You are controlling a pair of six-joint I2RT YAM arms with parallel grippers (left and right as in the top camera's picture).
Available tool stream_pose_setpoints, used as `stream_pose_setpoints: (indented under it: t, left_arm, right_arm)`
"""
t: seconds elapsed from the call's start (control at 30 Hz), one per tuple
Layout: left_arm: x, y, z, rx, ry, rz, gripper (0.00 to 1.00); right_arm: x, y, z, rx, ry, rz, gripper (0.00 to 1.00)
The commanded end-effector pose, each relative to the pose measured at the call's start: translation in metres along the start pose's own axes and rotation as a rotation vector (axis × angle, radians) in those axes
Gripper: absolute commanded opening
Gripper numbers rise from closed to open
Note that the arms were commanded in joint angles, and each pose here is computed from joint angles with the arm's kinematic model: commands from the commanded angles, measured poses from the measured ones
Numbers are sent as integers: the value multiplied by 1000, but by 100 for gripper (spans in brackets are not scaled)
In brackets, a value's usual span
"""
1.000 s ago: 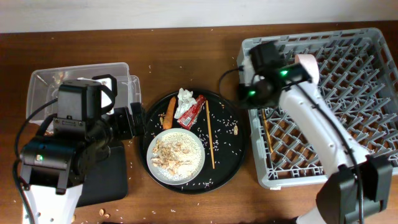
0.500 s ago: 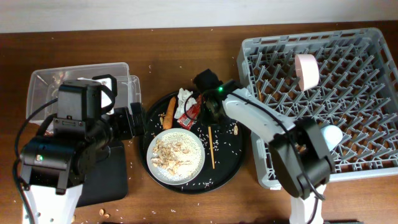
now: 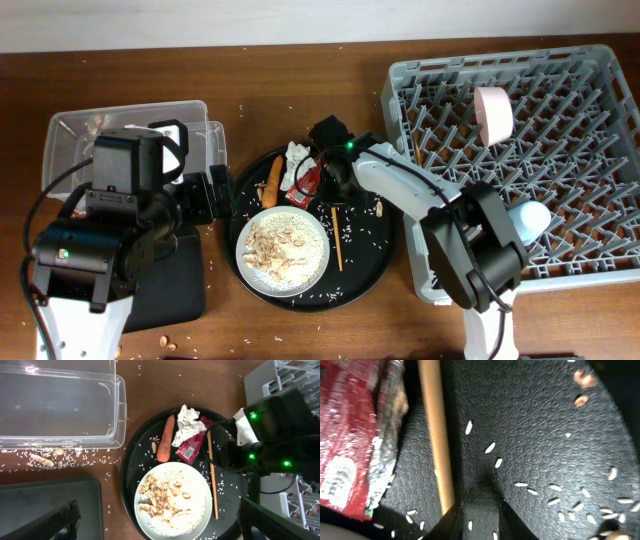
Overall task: Sort waste into correct bins and load items into the dishwasher rack
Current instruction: 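Grasp the second wooden chopstick with the right gripper, then place the second chopstick into the dish rack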
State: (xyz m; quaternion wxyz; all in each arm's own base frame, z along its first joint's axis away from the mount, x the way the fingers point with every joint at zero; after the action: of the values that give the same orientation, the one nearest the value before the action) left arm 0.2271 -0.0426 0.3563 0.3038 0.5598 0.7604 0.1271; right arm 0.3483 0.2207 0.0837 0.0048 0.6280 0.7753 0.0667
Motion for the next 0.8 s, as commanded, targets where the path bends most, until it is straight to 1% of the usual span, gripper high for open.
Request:
stream_pose_setpoints:
  t: [0.0,0.07,0.17,0.3,0.4,0.47,0.57,0.77]
  left_arm:
    - [0,1,-4,-18,6,-8,99]
    - [0,1,-4,-18,6,-8,99]
    - [0,1,-4,-18,6,-8,99]
    - [0,1,-4,-18,6,-8,99]
    - [0,1,-4,-18,6,-8,99]
    - [0,1,-4,-18,6,-8,99]
    - [0,1,-4,-18,6,-8,99]
    - [0,1,-4,-18,6,-8,99]
  right_arm:
    - [-2,-8,11,48,1,-5,25]
    - [-2,-4,0,20,3,-10,25]
    - [5,1,-32,-58,33,-21,27]
    - [17,1,-43,-91,63,-46,32]
    - [29,-3,-32,-89,65,-77,34]
    - [31,-4,-21,-81,51,-81,34]
    - [27,-5,-4,-53,2,-79,33]
    - [24,-8,12,-12,-20,-70,32]
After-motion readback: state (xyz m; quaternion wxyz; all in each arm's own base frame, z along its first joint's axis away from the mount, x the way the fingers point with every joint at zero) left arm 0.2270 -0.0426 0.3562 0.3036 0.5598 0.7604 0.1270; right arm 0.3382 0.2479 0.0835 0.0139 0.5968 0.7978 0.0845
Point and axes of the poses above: each gripper's point midway between its finger pads, its own z axis out along the fingers, its own x axis along the line the jaws close on, y = z × x, the point moved 8 cm from there along -z, back along the fingers, and after that the axes turned 11 degrees about -z, right-handed, at the moved point
